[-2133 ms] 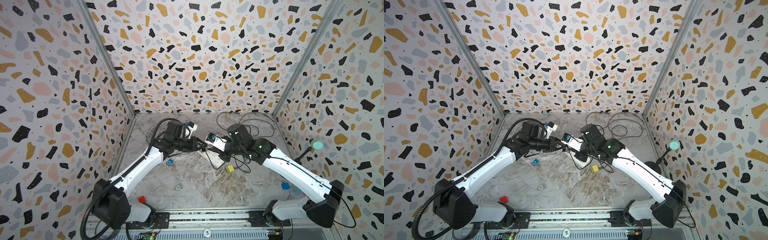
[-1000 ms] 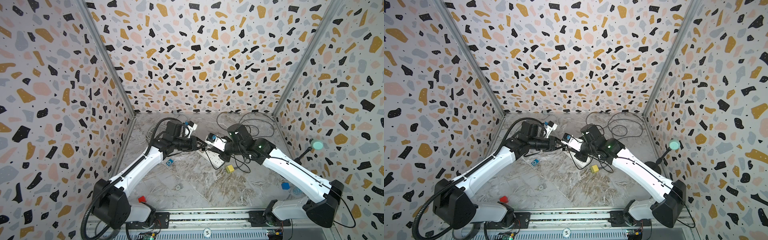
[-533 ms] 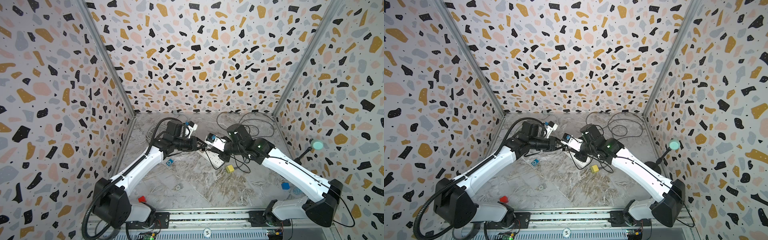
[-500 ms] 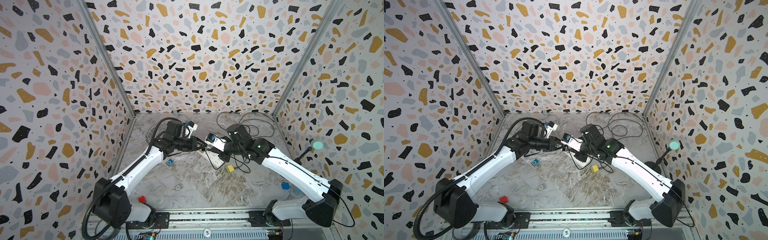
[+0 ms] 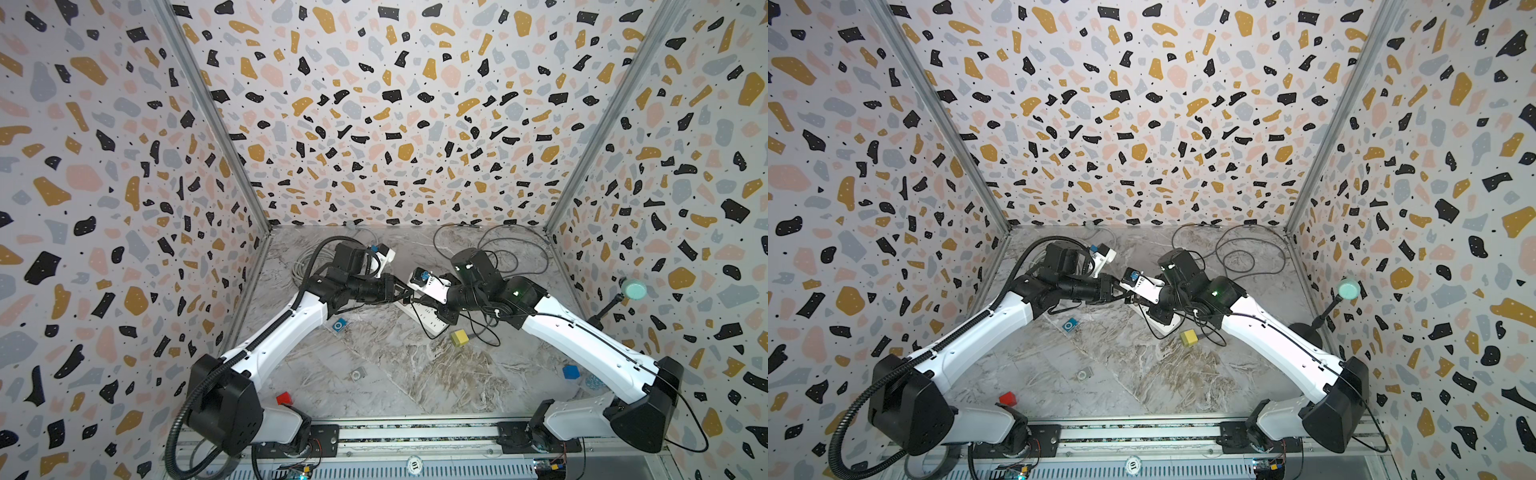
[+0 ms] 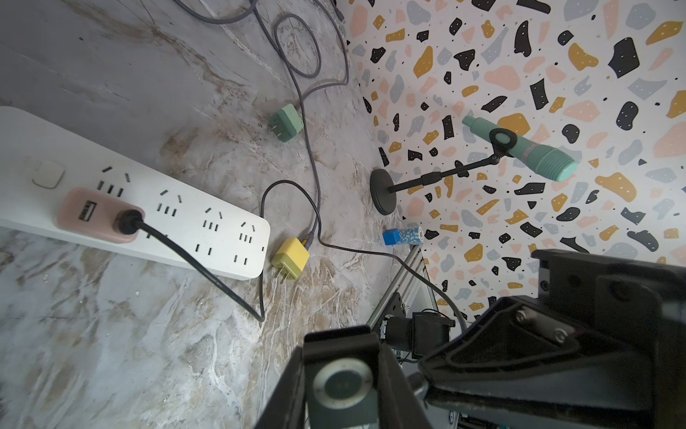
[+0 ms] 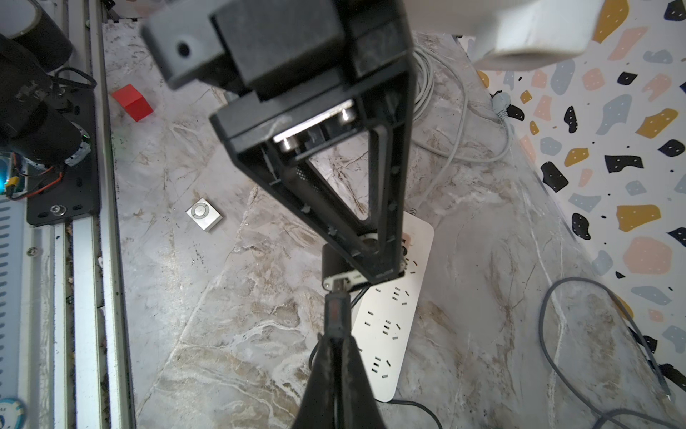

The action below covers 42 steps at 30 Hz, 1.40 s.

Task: Charge mp3
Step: Insert the charging cable into the MP3 player.

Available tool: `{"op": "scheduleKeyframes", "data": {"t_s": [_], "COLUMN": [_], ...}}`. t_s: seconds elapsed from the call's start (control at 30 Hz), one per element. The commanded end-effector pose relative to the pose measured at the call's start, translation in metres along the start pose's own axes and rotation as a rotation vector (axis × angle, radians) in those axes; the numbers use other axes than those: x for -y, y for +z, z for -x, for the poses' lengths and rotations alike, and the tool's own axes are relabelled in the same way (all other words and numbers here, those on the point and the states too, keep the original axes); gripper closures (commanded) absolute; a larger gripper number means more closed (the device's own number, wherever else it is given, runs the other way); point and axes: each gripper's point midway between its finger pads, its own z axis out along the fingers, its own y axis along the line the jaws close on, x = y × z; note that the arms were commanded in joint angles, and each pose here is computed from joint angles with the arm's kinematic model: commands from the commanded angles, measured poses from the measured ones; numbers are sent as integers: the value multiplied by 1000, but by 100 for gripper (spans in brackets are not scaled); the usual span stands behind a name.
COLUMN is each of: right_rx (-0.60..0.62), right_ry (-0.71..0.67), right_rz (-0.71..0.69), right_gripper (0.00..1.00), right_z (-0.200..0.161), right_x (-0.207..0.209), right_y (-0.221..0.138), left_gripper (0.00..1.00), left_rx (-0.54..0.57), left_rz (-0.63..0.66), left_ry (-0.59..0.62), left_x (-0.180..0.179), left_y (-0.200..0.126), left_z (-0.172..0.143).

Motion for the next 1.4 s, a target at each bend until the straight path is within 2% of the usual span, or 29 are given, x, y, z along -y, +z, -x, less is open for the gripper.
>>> {"op": "scheduleKeyframes", "data": {"t_s": [0.0, 0.67, 0.83, 1.37], "right_rx": [17, -39, -84, -85], "right_ry": [-12, -12, -31, -69], "right_rz": [4, -8, -5, 15], "right_gripper": [100, 100, 100, 100], "right_z": [7, -16, -22, -15], "right_x": [-1, -1, -1, -11], "right_y": [-1, 0, 7, 28], "left_gripper": [100, 100, 100, 100], "left_rx": [-9, -13, -26, -67], "left_rz": [-44, -76, -56, -17], "left_ry": [32, 54, 56, 41], "left_x": [9, 21, 18, 17], "left_y": [0, -3, -1, 13], "left_z": [-2, -1, -5, -7]}}
